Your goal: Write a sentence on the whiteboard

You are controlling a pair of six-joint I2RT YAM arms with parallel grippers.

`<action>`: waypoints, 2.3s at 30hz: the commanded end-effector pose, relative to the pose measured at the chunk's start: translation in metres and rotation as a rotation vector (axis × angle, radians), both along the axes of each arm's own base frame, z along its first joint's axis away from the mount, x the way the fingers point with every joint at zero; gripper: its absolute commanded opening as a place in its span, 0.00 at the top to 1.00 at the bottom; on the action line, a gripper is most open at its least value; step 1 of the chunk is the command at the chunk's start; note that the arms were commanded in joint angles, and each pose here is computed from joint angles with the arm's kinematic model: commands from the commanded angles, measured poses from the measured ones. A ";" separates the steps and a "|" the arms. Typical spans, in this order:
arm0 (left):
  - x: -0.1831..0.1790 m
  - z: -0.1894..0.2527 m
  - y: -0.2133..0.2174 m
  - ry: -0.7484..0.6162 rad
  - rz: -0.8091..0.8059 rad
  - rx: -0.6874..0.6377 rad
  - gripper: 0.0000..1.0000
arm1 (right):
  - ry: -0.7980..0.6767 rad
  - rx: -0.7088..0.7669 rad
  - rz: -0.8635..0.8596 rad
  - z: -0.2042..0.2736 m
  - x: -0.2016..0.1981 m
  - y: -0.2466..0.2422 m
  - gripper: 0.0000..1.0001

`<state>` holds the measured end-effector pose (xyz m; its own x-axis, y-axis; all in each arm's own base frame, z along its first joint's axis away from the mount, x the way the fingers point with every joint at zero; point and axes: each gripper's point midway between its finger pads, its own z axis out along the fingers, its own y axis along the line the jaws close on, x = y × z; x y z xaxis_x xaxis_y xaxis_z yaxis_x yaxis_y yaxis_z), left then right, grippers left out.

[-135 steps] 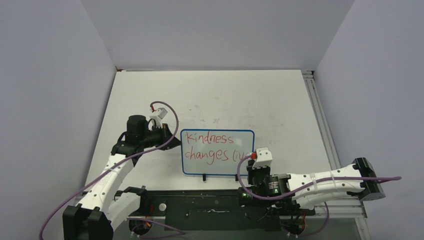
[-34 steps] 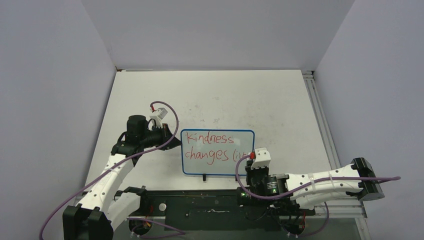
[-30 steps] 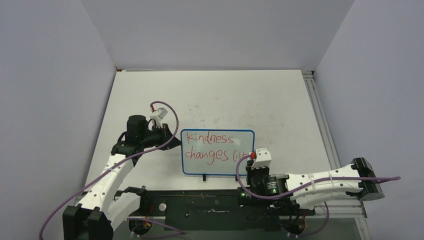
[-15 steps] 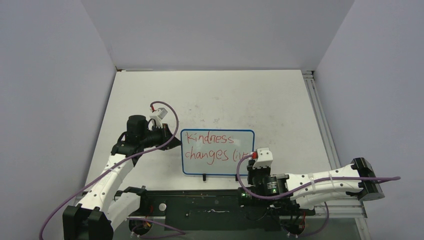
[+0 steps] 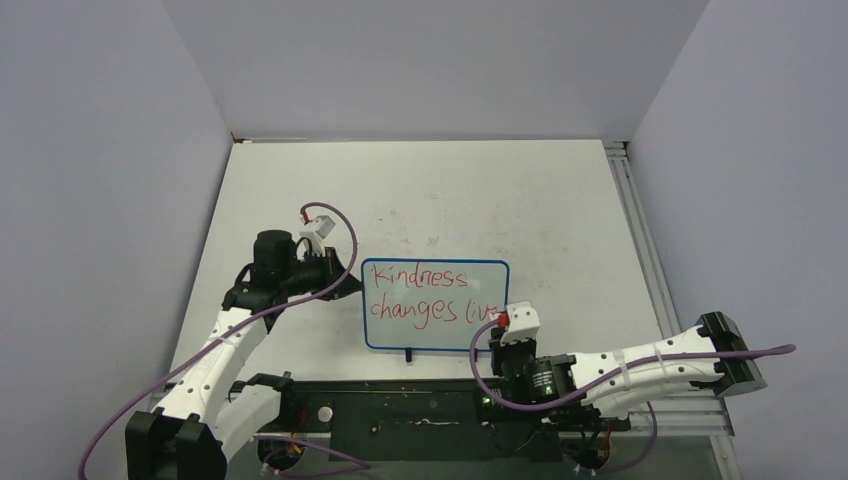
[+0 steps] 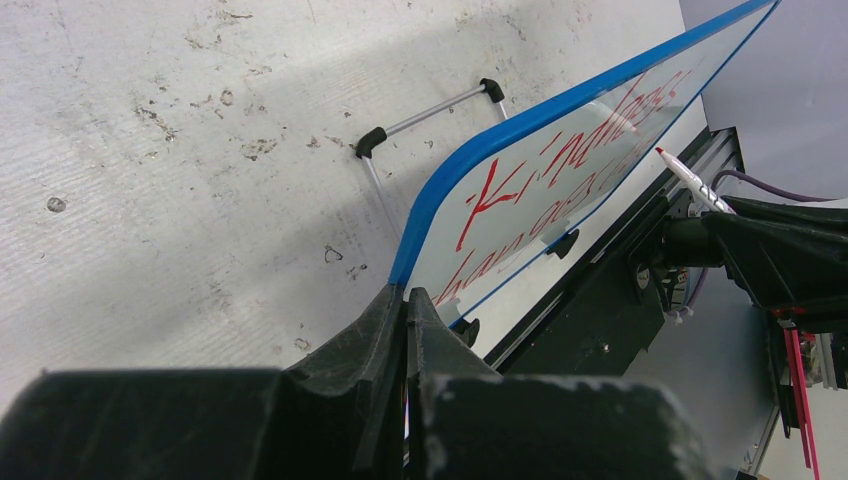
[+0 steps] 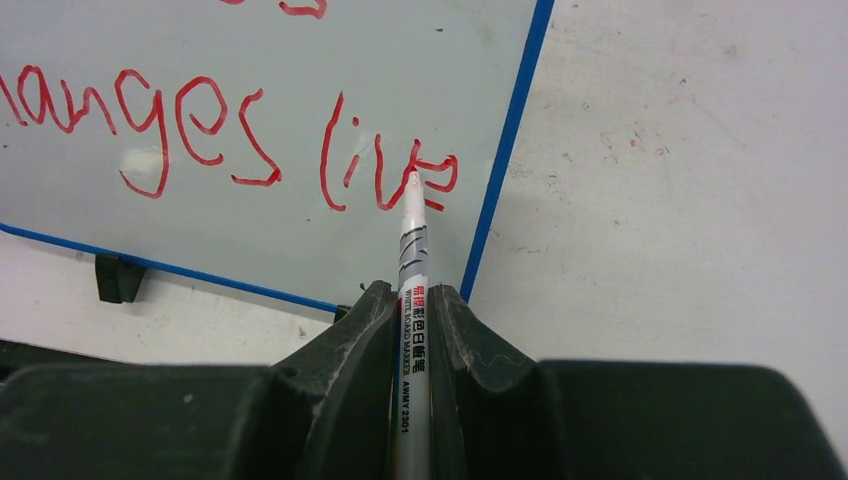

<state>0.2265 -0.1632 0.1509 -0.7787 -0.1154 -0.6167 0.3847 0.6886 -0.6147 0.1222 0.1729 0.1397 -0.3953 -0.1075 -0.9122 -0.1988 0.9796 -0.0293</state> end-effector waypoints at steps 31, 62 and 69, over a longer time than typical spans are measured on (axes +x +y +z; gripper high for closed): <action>0.007 0.023 -0.005 -0.080 -0.019 -0.026 1.00 | 0.004 -0.012 -0.035 0.001 0.011 -0.001 0.95; 0.007 0.025 -0.005 -0.087 -0.021 -0.030 1.00 | 0.022 0.015 -0.016 0.000 -0.001 -0.003 0.95; 0.007 0.025 -0.005 -0.087 -0.020 -0.029 1.00 | -0.010 0.073 0.002 0.017 -0.002 -0.001 0.95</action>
<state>0.2256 -0.1639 0.1521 -0.7780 -0.1145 -0.6177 0.3891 0.6841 -0.6170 0.1152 0.1715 0.1352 -0.4388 -0.1010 -0.8929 -0.2086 0.9780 -0.0081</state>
